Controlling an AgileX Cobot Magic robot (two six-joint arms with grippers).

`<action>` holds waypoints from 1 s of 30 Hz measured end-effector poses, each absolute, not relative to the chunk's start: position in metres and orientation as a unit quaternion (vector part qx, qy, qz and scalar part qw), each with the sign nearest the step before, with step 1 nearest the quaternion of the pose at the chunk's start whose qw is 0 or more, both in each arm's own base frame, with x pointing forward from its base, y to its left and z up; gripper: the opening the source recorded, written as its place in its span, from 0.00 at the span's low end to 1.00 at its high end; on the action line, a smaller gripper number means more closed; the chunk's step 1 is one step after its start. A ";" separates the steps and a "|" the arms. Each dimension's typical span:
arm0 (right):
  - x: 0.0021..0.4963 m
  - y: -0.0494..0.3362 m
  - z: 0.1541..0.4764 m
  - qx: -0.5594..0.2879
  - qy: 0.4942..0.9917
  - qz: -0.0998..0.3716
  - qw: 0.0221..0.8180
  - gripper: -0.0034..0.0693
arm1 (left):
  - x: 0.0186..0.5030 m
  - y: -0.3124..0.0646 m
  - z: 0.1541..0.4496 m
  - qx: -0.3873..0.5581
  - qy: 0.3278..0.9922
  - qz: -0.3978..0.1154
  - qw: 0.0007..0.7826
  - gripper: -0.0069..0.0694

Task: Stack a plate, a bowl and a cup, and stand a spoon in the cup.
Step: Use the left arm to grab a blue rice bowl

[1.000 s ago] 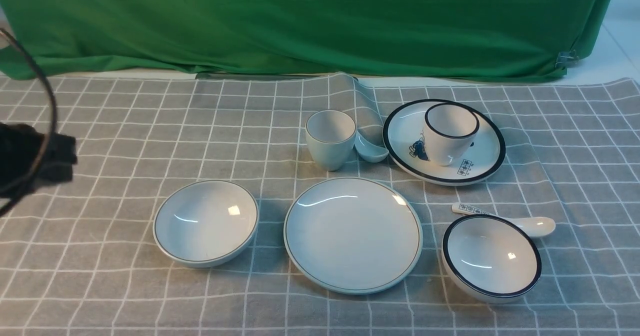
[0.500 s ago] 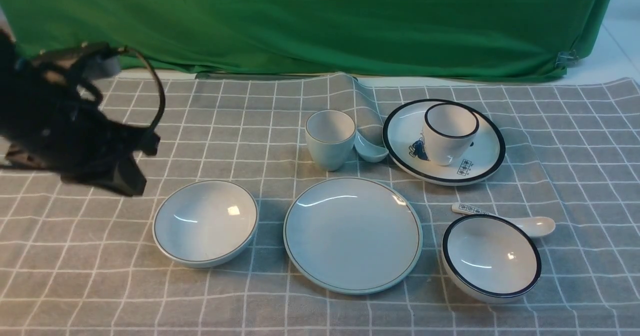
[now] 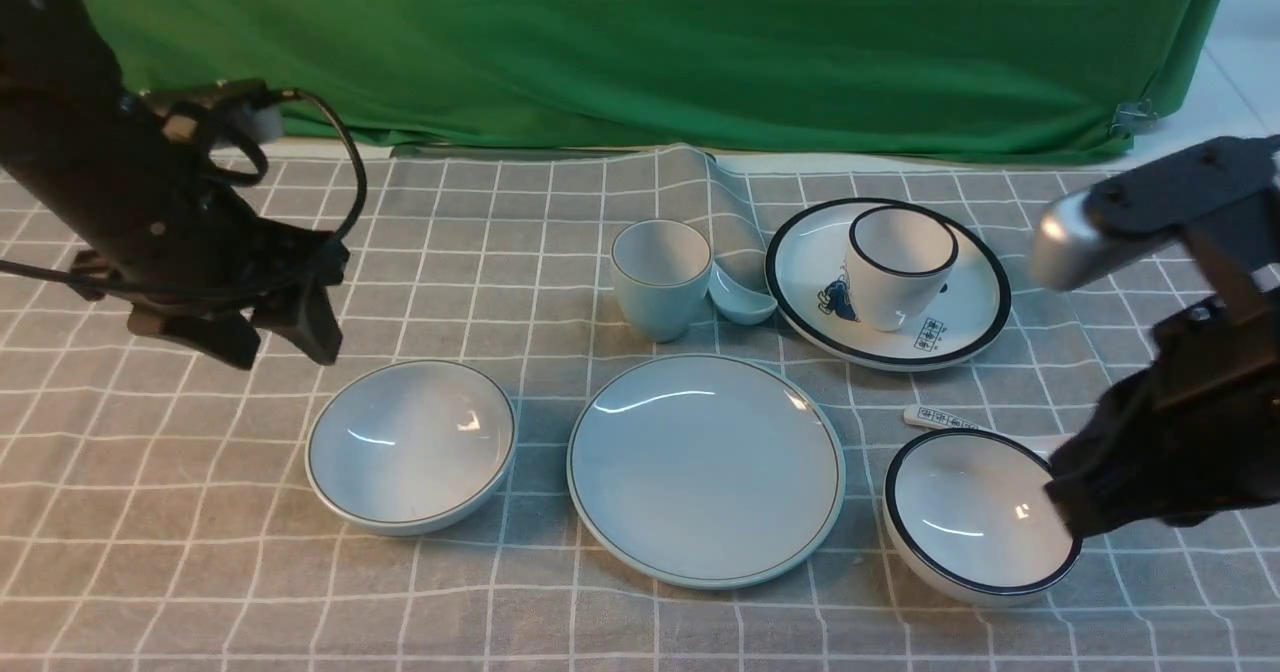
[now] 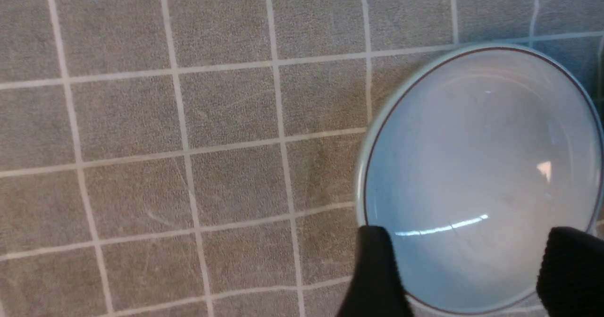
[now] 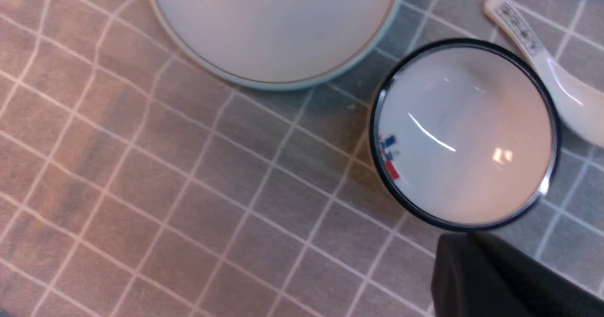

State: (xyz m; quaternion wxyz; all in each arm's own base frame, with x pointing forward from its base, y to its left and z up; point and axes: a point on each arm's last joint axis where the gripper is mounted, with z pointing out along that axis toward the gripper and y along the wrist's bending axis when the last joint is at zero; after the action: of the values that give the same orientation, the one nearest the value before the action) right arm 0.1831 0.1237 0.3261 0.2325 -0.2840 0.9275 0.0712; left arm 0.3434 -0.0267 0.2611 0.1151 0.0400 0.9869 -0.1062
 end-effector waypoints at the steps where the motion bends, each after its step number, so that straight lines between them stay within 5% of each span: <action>1: 0.182 0.129 0.326 -0.294 0.923 0.075 0.236 0.08 | 0.346 -0.027 0.256 0.039 0.987 -0.106 0.112 0.77; 7: 0.180 0.141 0.327 -0.314 0.909 0.089 0.258 0.08 | 0.356 -0.027 0.230 0.032 0.991 -0.106 0.080 0.82; 30: 0.182 0.143 0.329 -0.309 0.905 0.096 0.276 0.10 | 0.370 -0.048 0.183 0.053 0.994 -0.078 0.046 0.68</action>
State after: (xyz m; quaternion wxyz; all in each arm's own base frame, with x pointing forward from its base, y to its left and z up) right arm 0.1822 0.1426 0.3295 0.2764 -0.3088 0.9050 0.0963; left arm 0.3704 -0.0478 0.1833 0.0462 0.0535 0.9945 -0.0779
